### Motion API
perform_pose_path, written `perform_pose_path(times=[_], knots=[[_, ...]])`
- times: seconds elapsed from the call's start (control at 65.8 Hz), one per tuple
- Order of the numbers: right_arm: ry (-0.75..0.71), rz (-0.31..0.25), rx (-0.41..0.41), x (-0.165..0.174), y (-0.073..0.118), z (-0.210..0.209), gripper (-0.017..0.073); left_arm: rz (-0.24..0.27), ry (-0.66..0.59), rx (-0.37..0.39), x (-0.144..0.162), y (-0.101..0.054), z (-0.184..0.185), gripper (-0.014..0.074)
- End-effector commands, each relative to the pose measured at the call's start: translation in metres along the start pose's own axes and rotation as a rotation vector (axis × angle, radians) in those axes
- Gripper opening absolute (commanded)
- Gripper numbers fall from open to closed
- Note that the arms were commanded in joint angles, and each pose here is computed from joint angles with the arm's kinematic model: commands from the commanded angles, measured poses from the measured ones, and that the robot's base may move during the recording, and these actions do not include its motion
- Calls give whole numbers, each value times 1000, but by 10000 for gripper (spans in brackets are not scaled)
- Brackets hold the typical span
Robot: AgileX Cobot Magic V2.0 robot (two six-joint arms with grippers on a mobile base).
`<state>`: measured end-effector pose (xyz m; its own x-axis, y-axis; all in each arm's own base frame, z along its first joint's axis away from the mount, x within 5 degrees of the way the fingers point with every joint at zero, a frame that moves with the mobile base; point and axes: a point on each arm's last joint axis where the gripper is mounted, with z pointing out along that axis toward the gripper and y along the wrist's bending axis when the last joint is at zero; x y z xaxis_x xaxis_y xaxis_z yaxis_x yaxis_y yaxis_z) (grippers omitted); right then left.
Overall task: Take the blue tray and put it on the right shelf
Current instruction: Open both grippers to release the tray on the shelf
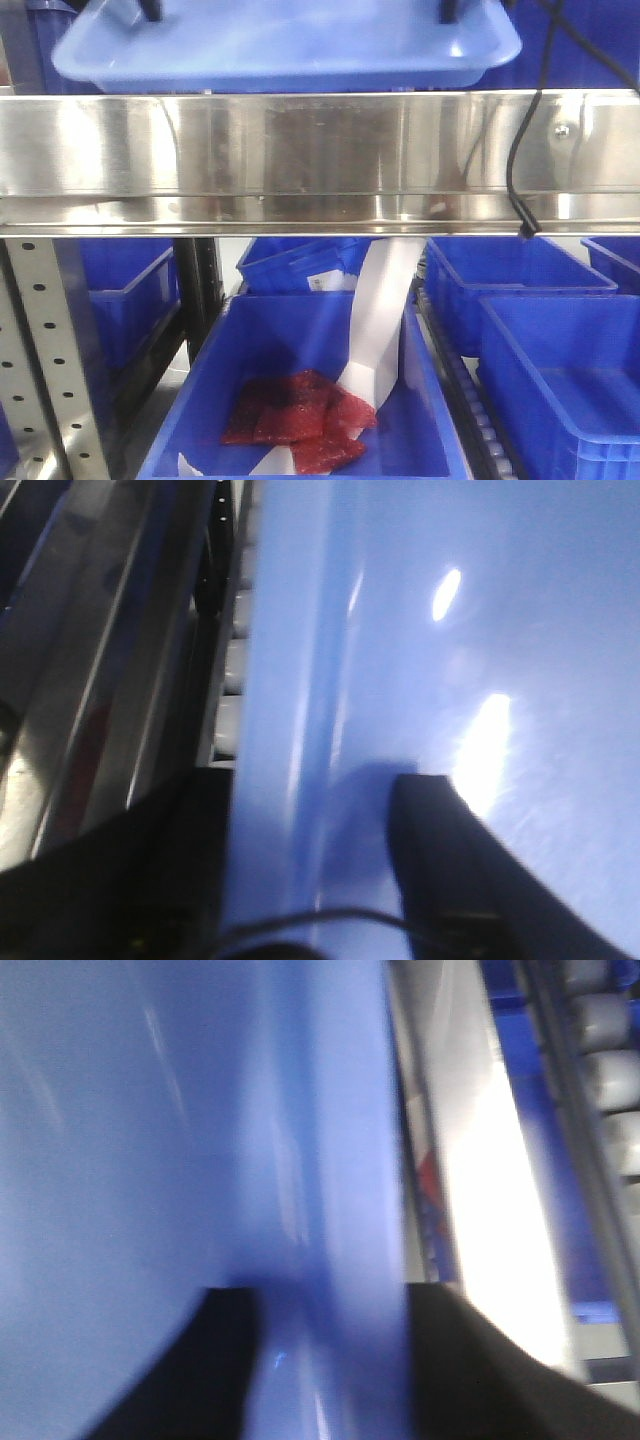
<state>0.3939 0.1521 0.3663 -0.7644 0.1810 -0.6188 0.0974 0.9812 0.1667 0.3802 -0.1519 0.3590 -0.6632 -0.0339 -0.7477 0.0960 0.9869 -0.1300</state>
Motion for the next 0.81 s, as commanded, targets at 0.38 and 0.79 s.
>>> perform_pose_path(times=[0.38,0.79], knots=[[-131,43,-55,-22,-9,-35,573,3,-165,14,-27,6,-31,328],[-190,47,-100,-28,-6,-40,83,-1,-192,33,-29,4,-34,-49]])
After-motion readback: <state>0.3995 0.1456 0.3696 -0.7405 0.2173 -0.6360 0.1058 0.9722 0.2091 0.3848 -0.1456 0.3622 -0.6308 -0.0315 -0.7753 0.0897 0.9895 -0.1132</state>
